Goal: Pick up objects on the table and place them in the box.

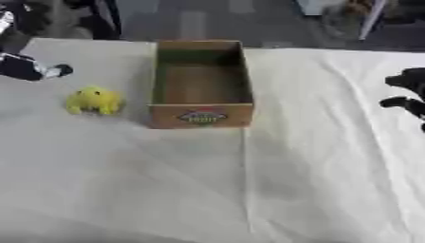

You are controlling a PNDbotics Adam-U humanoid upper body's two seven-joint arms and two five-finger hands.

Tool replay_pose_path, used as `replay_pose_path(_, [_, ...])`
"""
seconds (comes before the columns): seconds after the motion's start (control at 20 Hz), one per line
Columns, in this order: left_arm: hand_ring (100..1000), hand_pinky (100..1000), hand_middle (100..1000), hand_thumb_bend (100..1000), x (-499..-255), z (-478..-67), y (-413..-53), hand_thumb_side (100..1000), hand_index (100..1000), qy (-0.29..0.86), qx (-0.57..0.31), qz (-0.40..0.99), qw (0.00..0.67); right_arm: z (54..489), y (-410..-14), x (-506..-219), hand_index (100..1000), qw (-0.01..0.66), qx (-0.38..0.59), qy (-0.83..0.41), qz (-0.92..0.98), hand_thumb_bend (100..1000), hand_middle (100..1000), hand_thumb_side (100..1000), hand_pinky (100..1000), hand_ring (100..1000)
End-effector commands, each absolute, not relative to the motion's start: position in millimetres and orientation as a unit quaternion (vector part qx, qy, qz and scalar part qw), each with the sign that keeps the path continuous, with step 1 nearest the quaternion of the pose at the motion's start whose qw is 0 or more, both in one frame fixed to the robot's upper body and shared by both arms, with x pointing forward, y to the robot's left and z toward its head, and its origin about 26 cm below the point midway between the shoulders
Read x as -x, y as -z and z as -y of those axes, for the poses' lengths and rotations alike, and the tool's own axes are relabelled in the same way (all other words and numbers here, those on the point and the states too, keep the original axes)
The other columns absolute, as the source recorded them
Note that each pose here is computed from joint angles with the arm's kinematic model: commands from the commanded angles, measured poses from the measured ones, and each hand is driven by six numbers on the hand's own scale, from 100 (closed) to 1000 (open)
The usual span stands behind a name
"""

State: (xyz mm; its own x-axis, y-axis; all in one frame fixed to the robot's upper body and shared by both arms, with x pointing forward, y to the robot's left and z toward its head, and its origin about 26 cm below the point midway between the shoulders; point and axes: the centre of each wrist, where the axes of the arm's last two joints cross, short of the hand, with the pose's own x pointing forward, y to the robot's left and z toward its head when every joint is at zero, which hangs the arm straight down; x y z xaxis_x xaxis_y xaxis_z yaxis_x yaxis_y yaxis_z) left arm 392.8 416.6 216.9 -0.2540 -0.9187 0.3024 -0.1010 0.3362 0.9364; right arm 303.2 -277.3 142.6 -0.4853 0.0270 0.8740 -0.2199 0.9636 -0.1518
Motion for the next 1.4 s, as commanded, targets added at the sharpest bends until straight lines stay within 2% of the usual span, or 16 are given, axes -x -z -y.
replay_pose_path(0.05, [733,740,707,716,-397.7,-425.1,-231.9,170,900,0.457,-0.411,0.637,0.465,279.7,-149.4,-302.9,724,0.496,-0.052,-0.134,0.856,100,647,611,622,807])
replay_pose_path(0.65, [735,744,712,767,-428.9,-416.4,-210.1,243,892,0.524,-0.426,0.559,0.481,277.5,-148.3,-303.0,724,0.498,-0.057,-0.140,0.854,100,647,615,622,806])
replay_pose_path(1.4, [757,761,770,806,-434.5,-414.4,-172.0,297,889,0.594,-0.448,0.467,0.477,275.4,-146.9,-304.0,724,0.500,-0.059,-0.144,0.852,100,647,626,622,803])
